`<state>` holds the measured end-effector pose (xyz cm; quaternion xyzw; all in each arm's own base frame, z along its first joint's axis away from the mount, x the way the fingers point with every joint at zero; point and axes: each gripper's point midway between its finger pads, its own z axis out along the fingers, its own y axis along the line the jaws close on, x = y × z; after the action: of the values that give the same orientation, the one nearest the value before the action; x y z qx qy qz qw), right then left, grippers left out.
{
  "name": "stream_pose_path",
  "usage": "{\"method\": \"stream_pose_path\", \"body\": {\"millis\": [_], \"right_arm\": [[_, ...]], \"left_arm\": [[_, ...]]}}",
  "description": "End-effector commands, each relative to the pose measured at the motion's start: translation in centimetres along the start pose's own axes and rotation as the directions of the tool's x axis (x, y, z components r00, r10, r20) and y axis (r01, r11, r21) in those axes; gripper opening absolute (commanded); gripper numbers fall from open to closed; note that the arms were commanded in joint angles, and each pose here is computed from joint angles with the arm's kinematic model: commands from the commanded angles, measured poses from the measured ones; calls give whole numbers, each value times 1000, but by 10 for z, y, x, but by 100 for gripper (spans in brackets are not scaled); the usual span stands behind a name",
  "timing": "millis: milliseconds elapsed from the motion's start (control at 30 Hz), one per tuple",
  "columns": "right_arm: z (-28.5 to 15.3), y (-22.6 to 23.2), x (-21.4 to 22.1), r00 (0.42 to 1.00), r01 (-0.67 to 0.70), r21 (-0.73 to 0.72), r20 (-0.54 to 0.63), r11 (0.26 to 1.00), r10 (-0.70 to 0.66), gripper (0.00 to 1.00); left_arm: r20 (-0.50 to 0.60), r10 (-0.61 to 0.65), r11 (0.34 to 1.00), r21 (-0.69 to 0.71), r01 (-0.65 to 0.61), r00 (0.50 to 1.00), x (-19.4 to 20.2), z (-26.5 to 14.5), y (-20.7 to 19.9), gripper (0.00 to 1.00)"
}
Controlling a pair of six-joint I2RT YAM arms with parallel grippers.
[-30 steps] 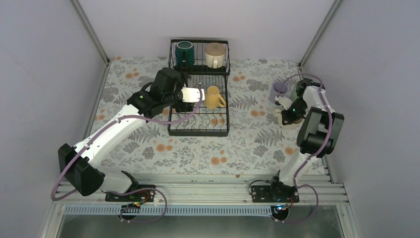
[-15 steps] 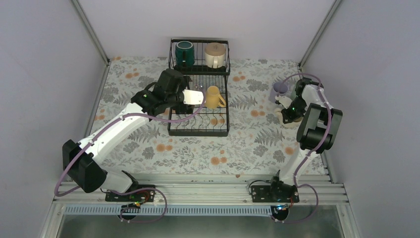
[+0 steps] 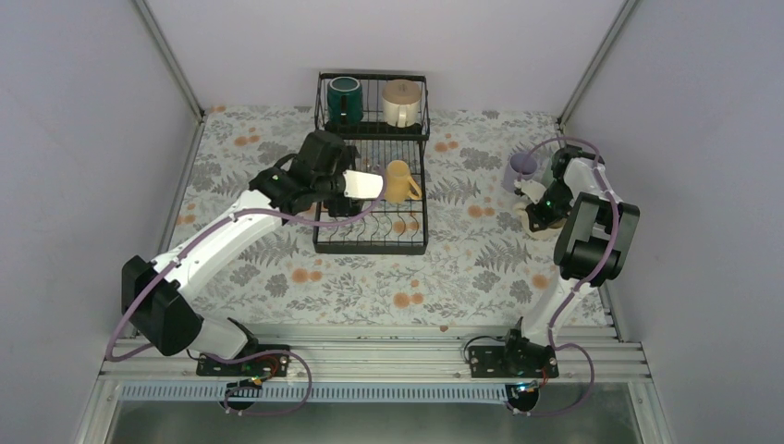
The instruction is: Unload the cups from the dish rack
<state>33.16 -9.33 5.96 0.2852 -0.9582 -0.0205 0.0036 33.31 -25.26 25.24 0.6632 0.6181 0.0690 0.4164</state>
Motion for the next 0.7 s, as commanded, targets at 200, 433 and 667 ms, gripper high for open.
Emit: {"method": "stream_pose_path", "body": {"millis": [200, 433, 667], "right_arm": [[1, -1, 6, 1000, 10, -3, -20, 1000, -10, 15], [-2, -1, 6, 1000, 11, 7, -16, 1000, -10, 27], [-48, 1, -3, 997, 22, 52, 72, 998, -26, 50]], "left_arm": [[2, 7, 996, 88, -7, 1000, -1, 14, -18, 100], [7, 7, 996, 93, -7, 1000, -3, 14, -19, 100], [22, 38, 995, 94, -40, 999, -13, 18, -14, 100]]}}
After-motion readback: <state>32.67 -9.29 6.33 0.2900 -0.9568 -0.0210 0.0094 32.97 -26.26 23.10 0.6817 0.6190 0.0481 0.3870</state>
